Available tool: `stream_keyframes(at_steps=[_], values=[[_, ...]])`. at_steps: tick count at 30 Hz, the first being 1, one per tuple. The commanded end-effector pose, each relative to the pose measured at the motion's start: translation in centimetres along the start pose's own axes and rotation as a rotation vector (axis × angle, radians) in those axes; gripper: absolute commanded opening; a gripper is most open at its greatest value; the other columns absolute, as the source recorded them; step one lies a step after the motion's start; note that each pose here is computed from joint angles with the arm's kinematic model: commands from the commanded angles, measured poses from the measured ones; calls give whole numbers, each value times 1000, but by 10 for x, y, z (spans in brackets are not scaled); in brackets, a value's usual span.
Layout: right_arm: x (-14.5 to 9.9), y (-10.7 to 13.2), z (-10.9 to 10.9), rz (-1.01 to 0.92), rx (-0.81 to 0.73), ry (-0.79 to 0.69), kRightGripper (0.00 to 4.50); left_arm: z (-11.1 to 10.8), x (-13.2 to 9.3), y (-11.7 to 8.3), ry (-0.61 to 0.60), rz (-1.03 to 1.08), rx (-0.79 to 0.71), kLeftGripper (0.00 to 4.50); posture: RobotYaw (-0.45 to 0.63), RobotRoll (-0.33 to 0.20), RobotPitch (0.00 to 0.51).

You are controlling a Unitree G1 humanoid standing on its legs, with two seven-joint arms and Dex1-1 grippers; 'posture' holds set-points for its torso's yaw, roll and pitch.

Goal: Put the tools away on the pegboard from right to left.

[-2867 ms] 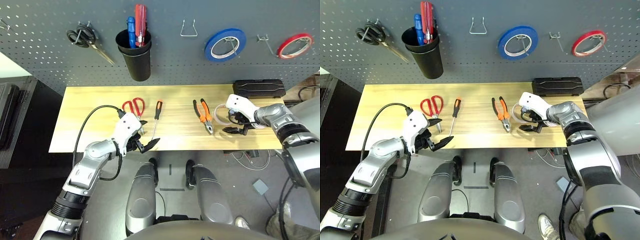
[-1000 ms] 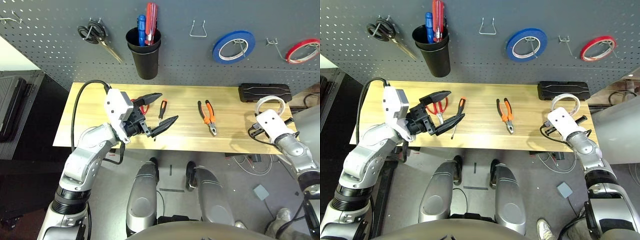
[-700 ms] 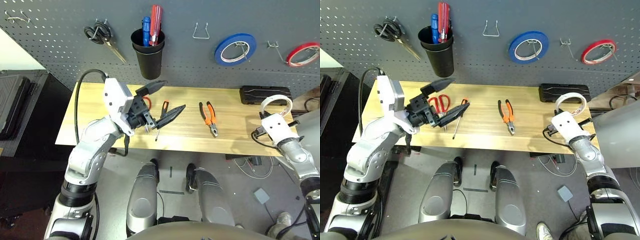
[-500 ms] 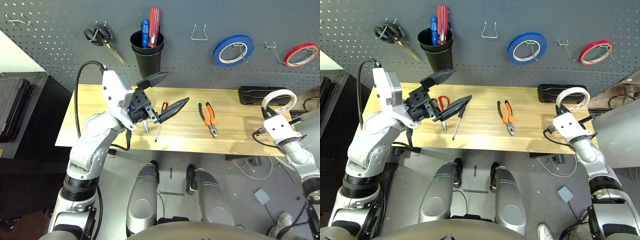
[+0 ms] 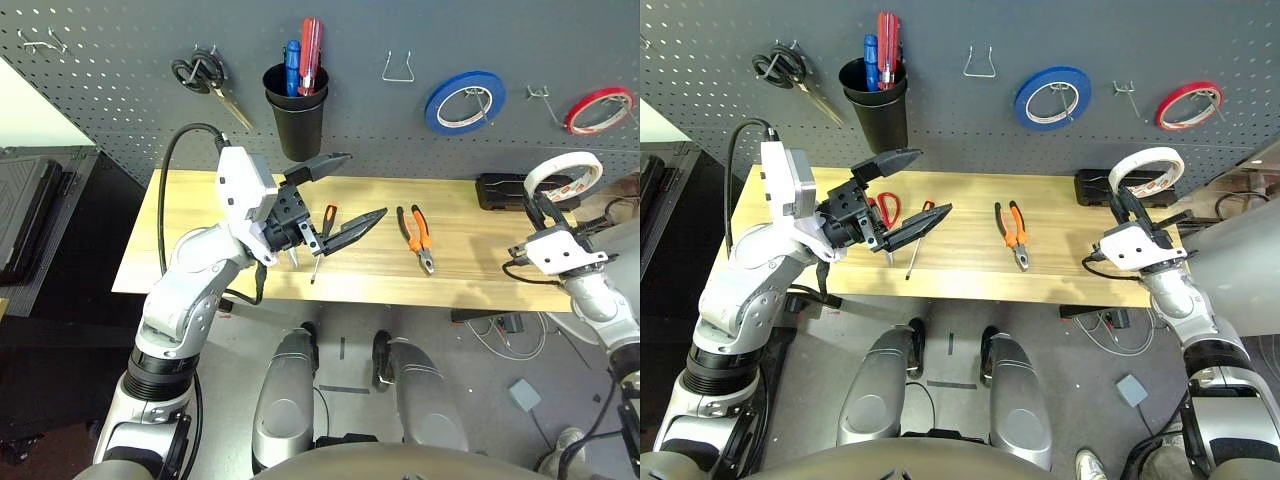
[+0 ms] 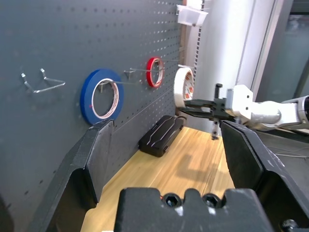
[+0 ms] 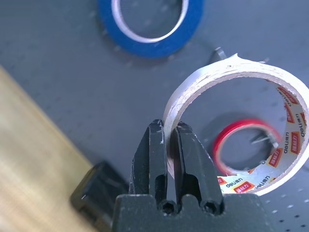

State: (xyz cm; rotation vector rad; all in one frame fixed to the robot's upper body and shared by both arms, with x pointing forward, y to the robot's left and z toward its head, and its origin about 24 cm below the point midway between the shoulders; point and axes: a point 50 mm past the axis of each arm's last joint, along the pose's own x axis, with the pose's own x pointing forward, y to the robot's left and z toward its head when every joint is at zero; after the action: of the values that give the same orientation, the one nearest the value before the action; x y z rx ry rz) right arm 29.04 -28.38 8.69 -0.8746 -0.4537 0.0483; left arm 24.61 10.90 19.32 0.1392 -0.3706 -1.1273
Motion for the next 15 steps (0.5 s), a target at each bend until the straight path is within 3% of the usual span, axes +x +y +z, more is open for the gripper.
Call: stream_keyframes(at_steps=[1,15], values=[[17,-2,6,-42,20,-8,37,-2,3,-4,7,-37,1,4500,189,0,210],[80,-13,12,-31,70,100,37,-7,5,-3,17,-28,7,4500,195,0,209]])
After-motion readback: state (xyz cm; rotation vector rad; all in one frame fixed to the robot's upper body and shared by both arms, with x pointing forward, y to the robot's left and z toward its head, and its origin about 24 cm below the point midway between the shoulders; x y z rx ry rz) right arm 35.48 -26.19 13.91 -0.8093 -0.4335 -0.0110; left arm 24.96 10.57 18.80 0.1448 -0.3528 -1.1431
